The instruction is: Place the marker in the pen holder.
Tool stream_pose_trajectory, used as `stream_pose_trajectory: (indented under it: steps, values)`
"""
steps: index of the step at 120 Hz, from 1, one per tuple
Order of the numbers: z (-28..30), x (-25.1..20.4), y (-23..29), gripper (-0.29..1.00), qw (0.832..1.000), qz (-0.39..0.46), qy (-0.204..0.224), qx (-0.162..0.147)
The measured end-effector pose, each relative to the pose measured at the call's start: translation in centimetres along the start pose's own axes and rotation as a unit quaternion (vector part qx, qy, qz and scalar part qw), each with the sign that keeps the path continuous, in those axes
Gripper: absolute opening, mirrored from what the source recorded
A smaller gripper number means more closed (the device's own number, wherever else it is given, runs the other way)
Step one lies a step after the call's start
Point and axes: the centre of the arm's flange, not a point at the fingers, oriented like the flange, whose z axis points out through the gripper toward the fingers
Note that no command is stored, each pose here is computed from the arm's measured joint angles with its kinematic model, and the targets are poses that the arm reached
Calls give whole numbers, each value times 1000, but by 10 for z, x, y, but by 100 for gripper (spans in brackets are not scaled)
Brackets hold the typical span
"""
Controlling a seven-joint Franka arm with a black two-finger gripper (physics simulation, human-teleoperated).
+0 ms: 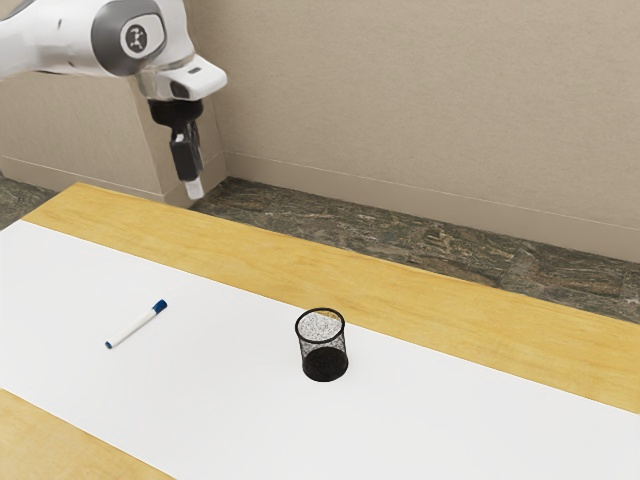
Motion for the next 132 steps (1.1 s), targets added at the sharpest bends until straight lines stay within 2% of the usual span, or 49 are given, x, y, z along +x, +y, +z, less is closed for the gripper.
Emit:
stream_pose_trajectory:
  steps: [35,55,67,75,87,105,121,132]
  values:
    - [-1,-5,3,70,1000,-4,0,-1]
    - [14,-64,31,70,998,-52,-24,-1]
    - [80,-124,31,70,992,-120,-42,-23]
    - [111,-138,30,70,986,-159,-48,-26]
    - [147,-138,13,70,978,-201,-58,-21]
    - [173,-132,-6,70,968,-246,-49,5]
    - [181,-111,-30,70,962,-267,-40,25]
    - [192,-89,-26,70,963,-264,-39,25]
